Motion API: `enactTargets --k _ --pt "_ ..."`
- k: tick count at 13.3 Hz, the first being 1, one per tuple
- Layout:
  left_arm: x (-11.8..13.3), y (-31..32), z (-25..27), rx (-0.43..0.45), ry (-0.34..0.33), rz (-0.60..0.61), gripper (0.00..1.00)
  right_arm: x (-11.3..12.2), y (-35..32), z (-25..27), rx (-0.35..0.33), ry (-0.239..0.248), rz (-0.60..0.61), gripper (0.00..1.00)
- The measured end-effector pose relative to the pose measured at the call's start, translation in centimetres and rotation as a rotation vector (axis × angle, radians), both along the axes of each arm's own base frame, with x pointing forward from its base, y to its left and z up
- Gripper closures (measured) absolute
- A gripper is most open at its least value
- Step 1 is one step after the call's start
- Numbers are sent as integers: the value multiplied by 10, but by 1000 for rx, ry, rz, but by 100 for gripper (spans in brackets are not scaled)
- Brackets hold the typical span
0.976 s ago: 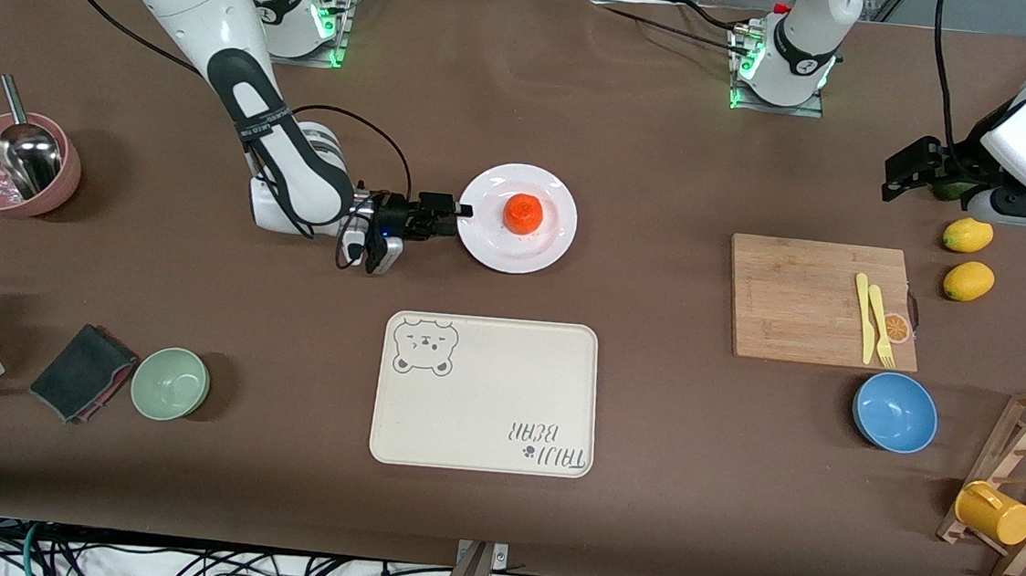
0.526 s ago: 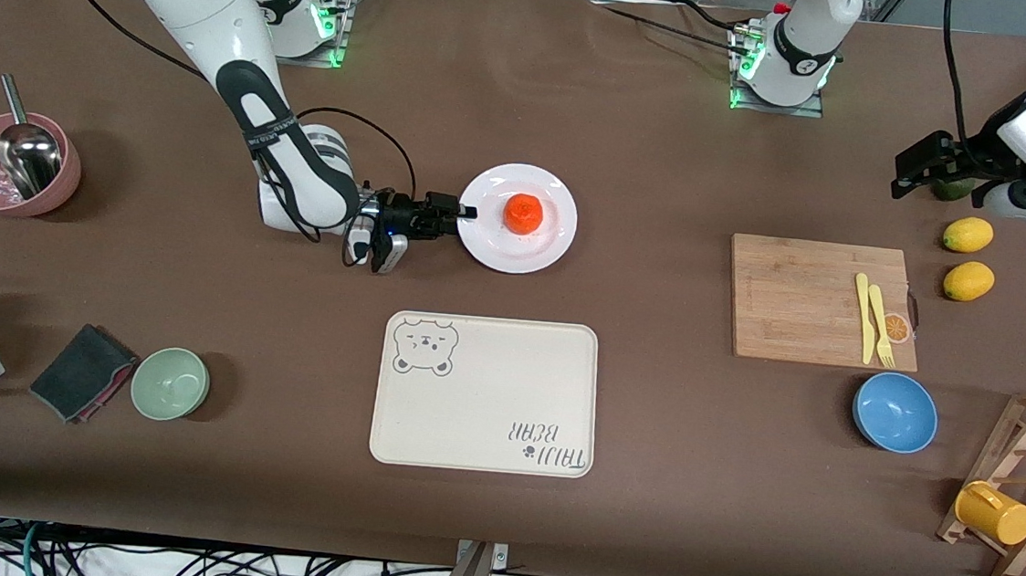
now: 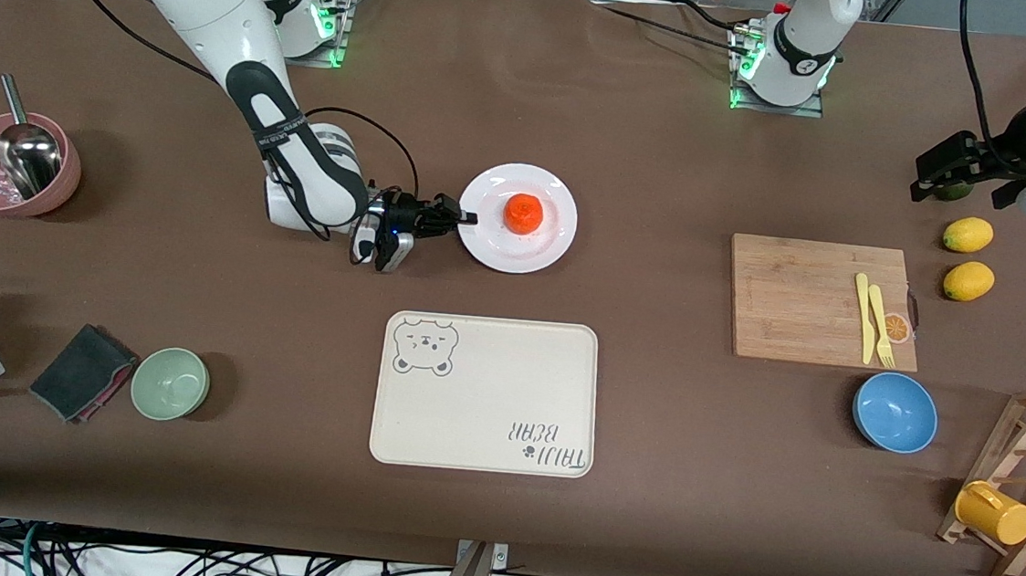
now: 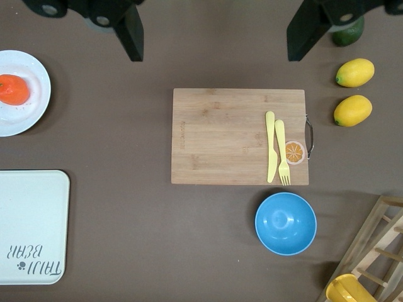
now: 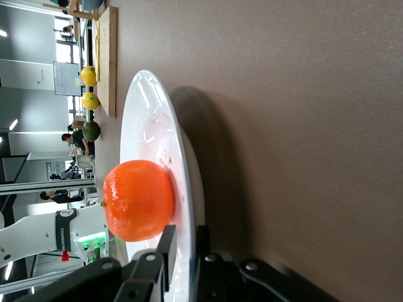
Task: Place orange and plate with both arms
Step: 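Slide the plate with the right gripper onto the bear tray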
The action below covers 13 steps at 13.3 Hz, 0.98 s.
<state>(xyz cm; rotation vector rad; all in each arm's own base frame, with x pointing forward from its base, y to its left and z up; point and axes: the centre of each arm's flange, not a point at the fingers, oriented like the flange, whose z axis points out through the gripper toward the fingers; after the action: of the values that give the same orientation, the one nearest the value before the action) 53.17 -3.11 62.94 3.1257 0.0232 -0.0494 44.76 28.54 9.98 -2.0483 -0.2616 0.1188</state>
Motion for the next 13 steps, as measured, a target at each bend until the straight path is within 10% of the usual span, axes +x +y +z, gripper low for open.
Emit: enactTargets --k 8,13 --pt "-1 -9 0 1 0 -16 0 4 1 2 -3 -7 -7 96" --pt "0 -5 0 0 -1 -10 0 60 9 39 5 68 -150 96"
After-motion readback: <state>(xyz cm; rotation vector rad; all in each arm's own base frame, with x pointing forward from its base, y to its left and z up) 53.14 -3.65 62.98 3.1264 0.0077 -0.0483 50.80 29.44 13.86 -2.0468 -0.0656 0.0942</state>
